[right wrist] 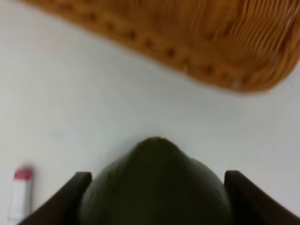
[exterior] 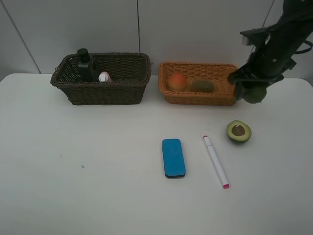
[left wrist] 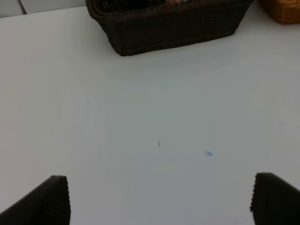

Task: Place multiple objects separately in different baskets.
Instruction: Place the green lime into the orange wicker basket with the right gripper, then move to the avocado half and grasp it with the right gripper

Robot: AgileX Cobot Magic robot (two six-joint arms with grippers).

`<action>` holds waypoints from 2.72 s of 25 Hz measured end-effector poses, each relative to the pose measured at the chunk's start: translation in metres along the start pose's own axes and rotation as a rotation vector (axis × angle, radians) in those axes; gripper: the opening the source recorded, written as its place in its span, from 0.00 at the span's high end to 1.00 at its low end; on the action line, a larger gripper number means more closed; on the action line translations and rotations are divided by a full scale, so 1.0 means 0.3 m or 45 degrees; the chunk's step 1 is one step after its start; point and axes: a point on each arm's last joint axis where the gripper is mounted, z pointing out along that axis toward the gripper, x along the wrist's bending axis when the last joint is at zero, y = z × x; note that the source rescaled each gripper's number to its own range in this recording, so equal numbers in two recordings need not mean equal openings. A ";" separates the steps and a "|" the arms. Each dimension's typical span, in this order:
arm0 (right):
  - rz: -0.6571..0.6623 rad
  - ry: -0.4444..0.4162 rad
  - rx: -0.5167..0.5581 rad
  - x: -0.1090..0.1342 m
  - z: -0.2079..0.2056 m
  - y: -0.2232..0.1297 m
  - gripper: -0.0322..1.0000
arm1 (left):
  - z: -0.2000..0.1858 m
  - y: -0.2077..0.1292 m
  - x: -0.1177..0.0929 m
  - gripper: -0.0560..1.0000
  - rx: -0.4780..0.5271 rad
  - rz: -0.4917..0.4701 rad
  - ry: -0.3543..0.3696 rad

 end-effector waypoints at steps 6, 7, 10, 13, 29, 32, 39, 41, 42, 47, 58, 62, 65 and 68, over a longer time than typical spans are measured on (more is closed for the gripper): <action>-0.007 -0.010 -0.111 -0.016 0.145 0.182 0.34 | 0.000 0.000 0.000 0.06 0.000 0.000 0.000; 0.003 -0.009 -0.111 -0.016 0.176 0.199 0.34 | 0.000 0.000 0.000 0.06 0.000 0.000 0.000; 0.036 -0.013 -0.121 -0.018 0.230 0.233 0.15 | 0.000 0.000 0.000 0.06 0.000 0.000 0.000; 0.007 -0.042 -0.112 -0.021 0.245 0.239 0.04 | 0.000 0.000 0.000 0.06 0.000 0.000 0.000; 0.010 0.051 0.139 0.135 -0.101 0.103 0.02 | 0.000 0.000 0.000 0.06 0.000 0.000 0.000; -0.047 0.063 0.234 0.187 -0.081 0.023 0.02 | 0.000 0.000 0.000 0.06 0.000 0.000 0.000; -0.056 0.016 0.421 0.178 0.093 -0.151 0.02 | 0.000 0.000 0.000 0.06 0.000 0.000 0.000; 0.006 0.024 0.394 0.145 0.122 -0.167 0.02 | 0.000 0.000 0.000 0.06 0.000 0.000 0.000; 0.038 0.031 0.377 0.129 0.130 -0.170 0.02 | 0.000 0.000 0.000 0.06 0.000 0.000 0.000; 0.241 0.108 0.297 0.057 0.147 -0.164 0.02 | 0.000 0.000 0.000 0.06 0.000 0.000 0.000; 0.325 0.113 0.360 0.061 0.255 -0.170 0.02 | 0.000 0.000 0.000 0.06 0.000 0.000 0.000; 0.315 0.100 0.365 0.060 0.285 -0.175 0.02 | 0.000 0.000 0.000 0.06 0.000 0.000 0.000; 0.313 0.096 0.333 0.059 0.288 -0.168 0.02 | 0.000 0.000 0.000 0.06 0.000 0.000 0.000; 0.312 0.097 0.354 0.061 0.310 -0.173 0.02 | 0.000 0.000 0.000 0.06 0.000 0.000 0.000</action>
